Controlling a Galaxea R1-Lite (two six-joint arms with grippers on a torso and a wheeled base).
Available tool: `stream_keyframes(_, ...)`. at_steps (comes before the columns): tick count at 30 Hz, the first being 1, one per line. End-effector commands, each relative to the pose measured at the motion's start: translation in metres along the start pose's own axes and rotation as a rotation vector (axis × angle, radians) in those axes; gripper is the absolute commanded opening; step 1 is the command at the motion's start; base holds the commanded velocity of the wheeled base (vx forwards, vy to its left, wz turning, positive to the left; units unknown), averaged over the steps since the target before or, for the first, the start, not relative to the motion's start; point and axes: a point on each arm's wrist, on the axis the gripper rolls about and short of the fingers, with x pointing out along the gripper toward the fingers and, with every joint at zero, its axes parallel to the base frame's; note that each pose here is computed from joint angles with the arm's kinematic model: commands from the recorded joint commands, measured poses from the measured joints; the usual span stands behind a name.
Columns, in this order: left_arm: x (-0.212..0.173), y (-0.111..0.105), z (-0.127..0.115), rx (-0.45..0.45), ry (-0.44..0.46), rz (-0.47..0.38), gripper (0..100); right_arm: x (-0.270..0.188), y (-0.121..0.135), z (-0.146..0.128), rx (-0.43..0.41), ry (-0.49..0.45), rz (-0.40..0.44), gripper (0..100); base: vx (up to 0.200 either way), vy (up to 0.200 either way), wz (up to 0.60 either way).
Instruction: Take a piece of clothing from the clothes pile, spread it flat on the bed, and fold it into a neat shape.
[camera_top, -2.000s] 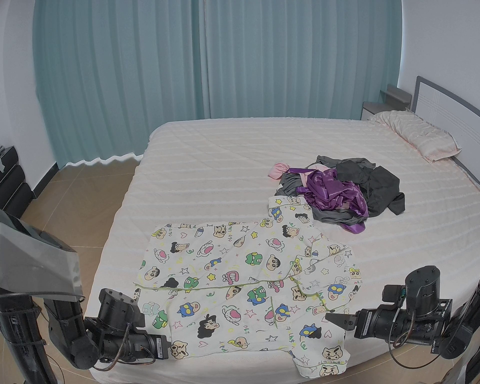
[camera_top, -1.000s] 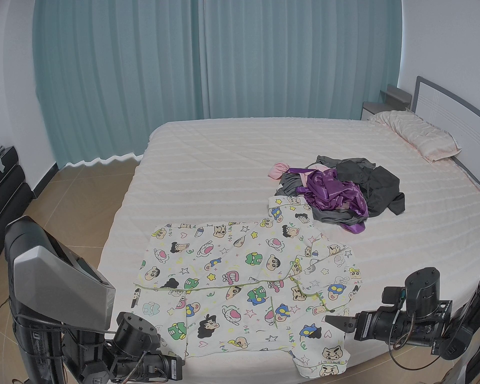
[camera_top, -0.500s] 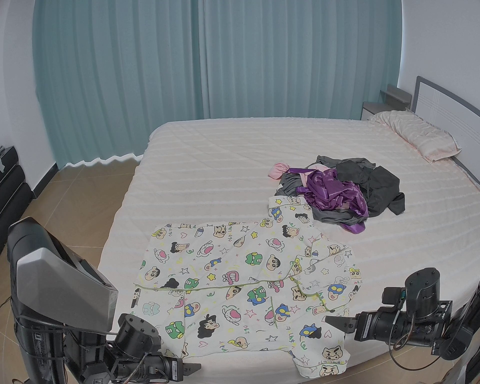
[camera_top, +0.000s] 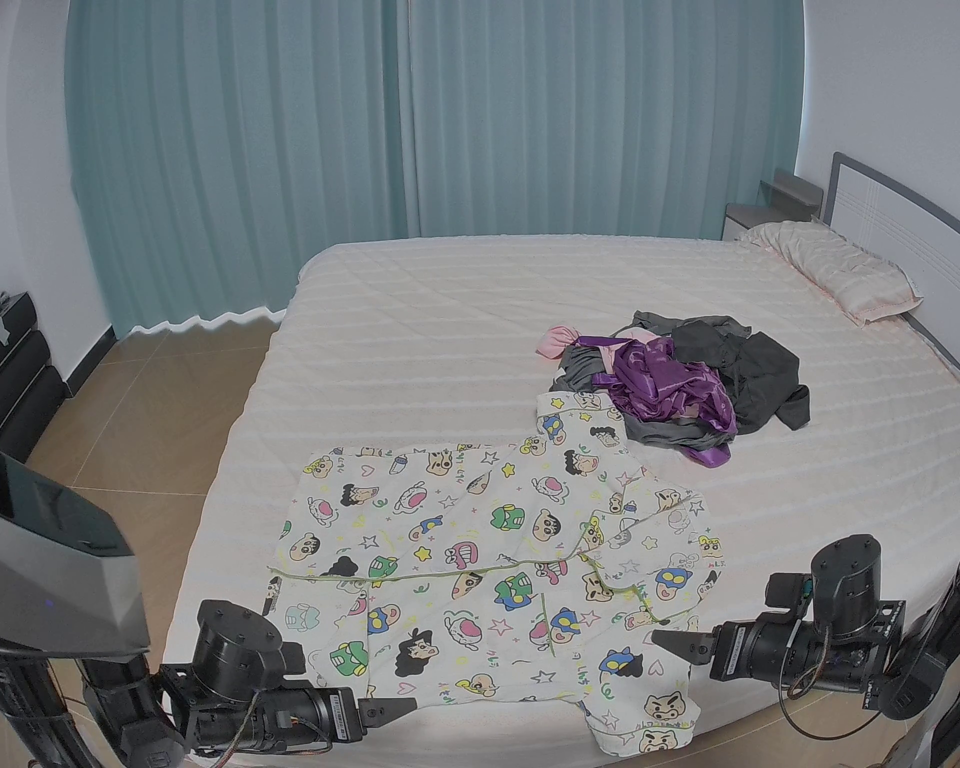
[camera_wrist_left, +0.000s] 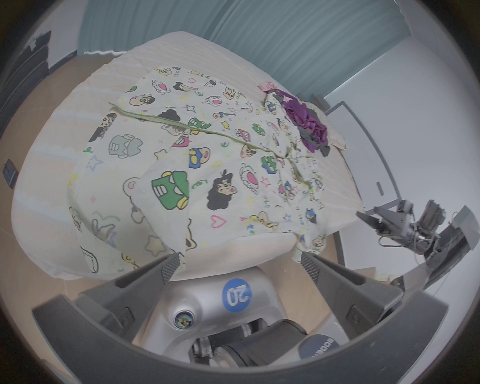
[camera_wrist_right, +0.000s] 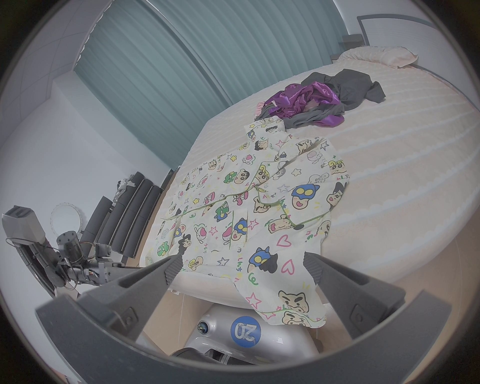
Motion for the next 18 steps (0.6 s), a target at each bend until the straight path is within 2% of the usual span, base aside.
stream_keyframes(1,-0.02,-0.01,0.005,-0.013,-0.04,-0.088,100,0.0,0.0,0.0,0.0,-0.001,0.001,100,0.0,0.0,0.0)
stream_keyframes(5,-0.025,-0.006,0.013,-0.053,-0.092,-0.08,100,0.0,0.0,0.0,0.001,0.001,-0.001,100,0.0,0.0,0.0)
stream_keyframes(7,-0.025,0.008,0.027,-0.122,-0.151,-0.034,100,0.0,0.0,0.0,0.0,0.001,0.001,100,0.0,0.0,0.0)
stream_keyframes(11,-0.022,0.022,0.033,-0.199,-0.182,0.034,100,0.0,0.0,0.0,0.0,-0.001,0.001,100,0.0,0.0,0.0)
stream_keyframes(12,-0.018,0.029,0.036,-0.258,-0.188,0.061,100,0.0,0.0,0.0,0.002,-0.001,0.001,100,0.0,0.0,0.0)
stream_keyframes(16,-0.008,0.032,0.04,-0.451,-0.199,0.071,100,0.001,0.0,0.0,0.005,0.004,-0.001,100,0.0,0.0,0.0)
stream_keyframes(18,-0.004,0.032,0.044,-0.48,-0.218,0.072,100,0.001,0.0,0.0,0.004,0.004,-0.001,100,0.0,0.0,0.0)
